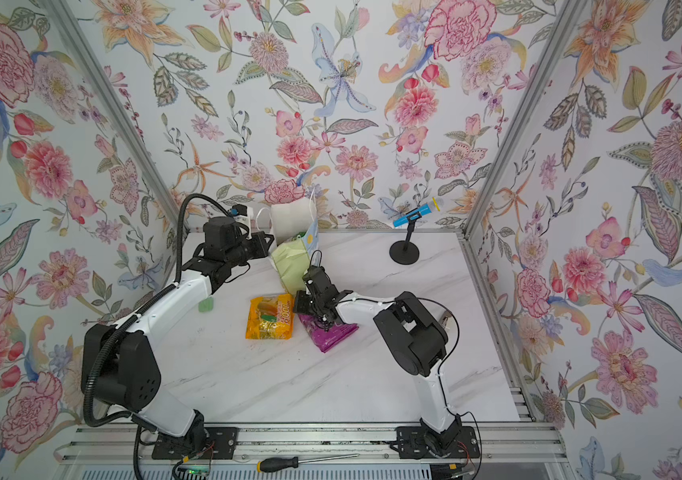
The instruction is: Place the snacks into the paper bag
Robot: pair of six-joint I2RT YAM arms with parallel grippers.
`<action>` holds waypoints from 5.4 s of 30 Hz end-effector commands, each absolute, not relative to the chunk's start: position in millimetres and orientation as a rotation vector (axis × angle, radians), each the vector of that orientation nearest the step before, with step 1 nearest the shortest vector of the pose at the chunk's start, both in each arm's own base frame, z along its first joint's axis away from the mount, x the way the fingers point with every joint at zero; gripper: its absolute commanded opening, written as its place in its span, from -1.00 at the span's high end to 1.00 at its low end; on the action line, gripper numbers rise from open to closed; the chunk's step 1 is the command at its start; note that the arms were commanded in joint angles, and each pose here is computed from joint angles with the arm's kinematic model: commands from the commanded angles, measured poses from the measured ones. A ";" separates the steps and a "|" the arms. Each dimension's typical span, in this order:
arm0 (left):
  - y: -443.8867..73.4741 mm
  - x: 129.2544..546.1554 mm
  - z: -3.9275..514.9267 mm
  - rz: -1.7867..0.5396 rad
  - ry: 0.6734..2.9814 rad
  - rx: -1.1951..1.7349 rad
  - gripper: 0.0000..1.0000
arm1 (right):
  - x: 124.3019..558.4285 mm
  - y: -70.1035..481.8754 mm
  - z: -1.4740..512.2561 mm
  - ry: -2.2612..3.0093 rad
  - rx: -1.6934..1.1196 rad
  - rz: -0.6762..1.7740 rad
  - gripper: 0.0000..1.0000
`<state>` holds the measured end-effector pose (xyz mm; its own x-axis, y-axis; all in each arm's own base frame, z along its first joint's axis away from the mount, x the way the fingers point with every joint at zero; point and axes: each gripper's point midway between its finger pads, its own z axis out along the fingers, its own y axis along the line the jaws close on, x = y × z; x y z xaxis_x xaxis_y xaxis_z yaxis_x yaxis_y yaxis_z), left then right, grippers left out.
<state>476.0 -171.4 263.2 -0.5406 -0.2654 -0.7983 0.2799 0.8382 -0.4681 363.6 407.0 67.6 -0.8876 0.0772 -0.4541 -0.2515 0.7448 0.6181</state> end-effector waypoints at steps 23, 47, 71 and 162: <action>-171.5 470.1 284.6 -0.733 1.964 0.033 1.00 | 311.3 432.1 270.2 2.060 -0.411 1.282 1.00; -173.9 469.3 285.0 -0.756 1.953 0.033 1.00 | 308.8 362.4 350.8 1.924 -0.351 1.238 1.00; -174.6 469.7 286.8 -0.767 1.947 0.027 1.00 | 329.5 274.7 260.3 2.112 0.011 1.378 1.00; -179.8 476.5 285.4 -0.754 1.968 0.039 1.00 | 354.6 199.2 302.0 1.967 0.048 1.138 1.00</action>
<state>475.2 -174.5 264.1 -0.5459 -0.2854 -0.7878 0.2890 0.8184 -0.4967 352.8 196.1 242.0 -0.7400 0.4188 -0.5263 -0.2270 0.5811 0.7815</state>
